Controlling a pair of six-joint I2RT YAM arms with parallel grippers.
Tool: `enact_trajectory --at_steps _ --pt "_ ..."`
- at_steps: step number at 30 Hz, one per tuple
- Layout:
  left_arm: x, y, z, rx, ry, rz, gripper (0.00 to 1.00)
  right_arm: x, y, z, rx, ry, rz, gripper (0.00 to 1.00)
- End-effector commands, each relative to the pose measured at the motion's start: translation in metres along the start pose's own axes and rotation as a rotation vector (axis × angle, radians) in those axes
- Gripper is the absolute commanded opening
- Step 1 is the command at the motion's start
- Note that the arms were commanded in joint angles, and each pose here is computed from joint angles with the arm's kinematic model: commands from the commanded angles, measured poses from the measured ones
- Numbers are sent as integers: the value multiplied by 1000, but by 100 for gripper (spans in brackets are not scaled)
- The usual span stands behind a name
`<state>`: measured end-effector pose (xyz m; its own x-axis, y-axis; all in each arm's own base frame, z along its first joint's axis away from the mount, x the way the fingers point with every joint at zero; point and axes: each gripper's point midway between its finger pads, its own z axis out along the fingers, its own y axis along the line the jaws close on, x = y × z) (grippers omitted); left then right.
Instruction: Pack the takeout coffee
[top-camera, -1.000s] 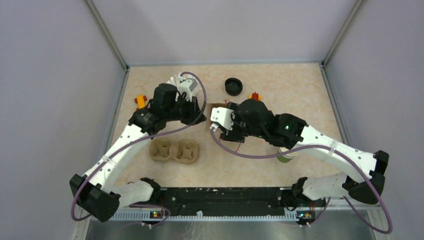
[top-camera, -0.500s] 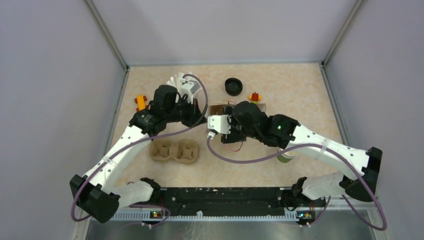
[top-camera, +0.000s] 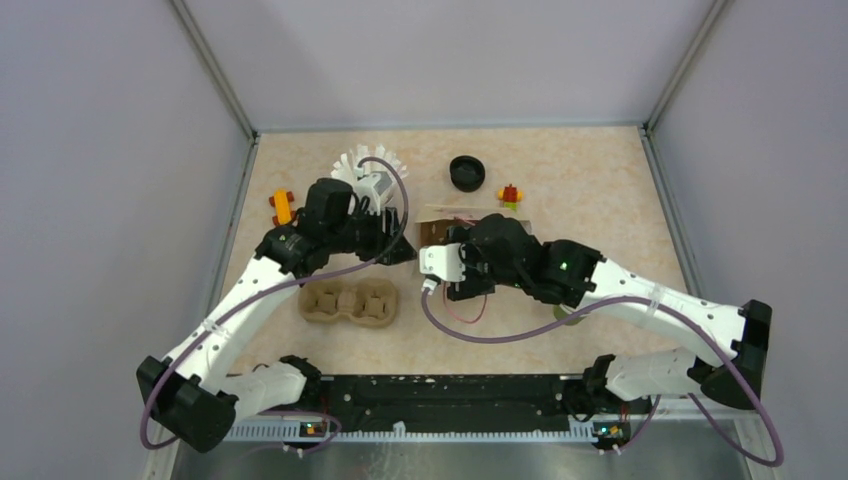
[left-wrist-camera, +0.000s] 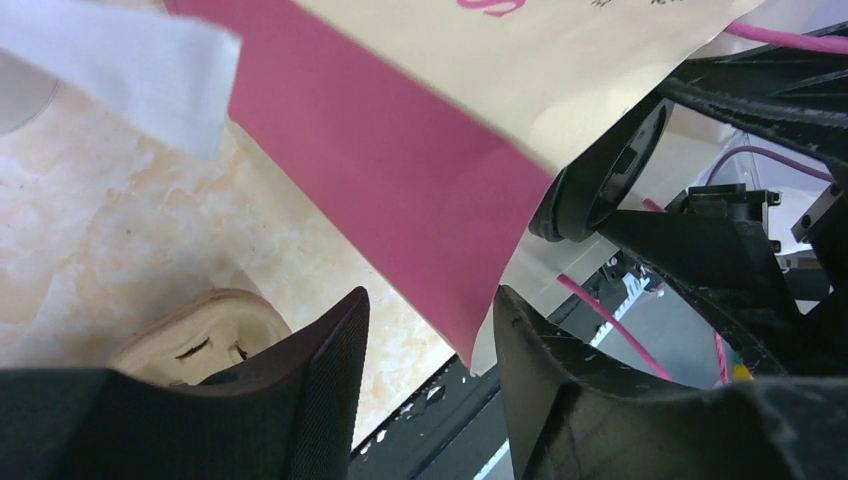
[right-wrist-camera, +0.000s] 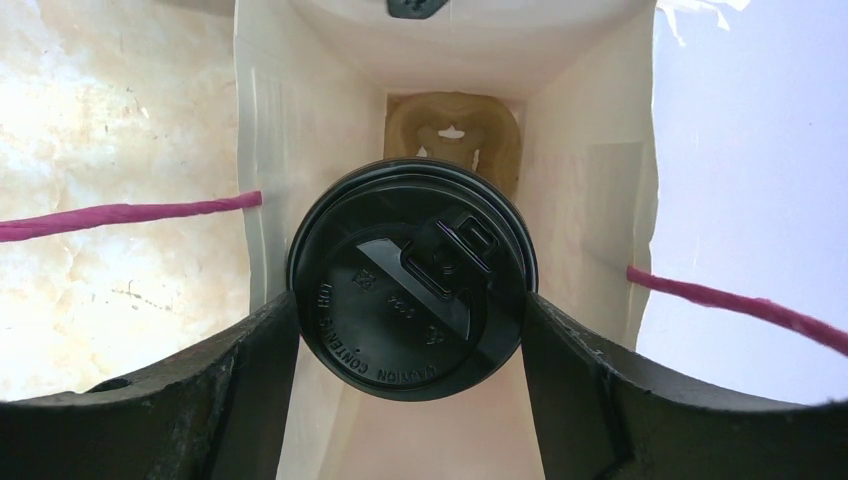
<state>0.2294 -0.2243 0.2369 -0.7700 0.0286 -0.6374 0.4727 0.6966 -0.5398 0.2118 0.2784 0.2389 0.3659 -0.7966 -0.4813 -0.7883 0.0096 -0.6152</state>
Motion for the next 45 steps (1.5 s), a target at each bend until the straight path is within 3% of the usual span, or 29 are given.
enact_trajectory --at_steps 1,9,14,16,23,27,37,45 --pt "-5 -3 -8 10 -61 23 56 -20 -8 0 37 -76 21 62" --pt "-4 -17 -2 115 -73 22 63 -14 -6 5 52 -55 28 62" --pt "-4 -12 2 102 -66 26 61 -11 -5 7 56 -43 27 61" --pt "-3 -11 4 100 -63 23 57 -10 -8 7 70 -36 20 61" --pt "-3 -11 6 104 -68 27 24 -6 -9 1 81 -34 12 61" --pt "-3 -12 4 110 -67 49 10 11 -2 -4 68 20 -21 61" --pt "2 -19 4 169 -66 83 0 37 -23 7 98 115 -104 63" --pt "-1 -24 3 193 -63 82 0 52 -14 17 88 155 -189 63"
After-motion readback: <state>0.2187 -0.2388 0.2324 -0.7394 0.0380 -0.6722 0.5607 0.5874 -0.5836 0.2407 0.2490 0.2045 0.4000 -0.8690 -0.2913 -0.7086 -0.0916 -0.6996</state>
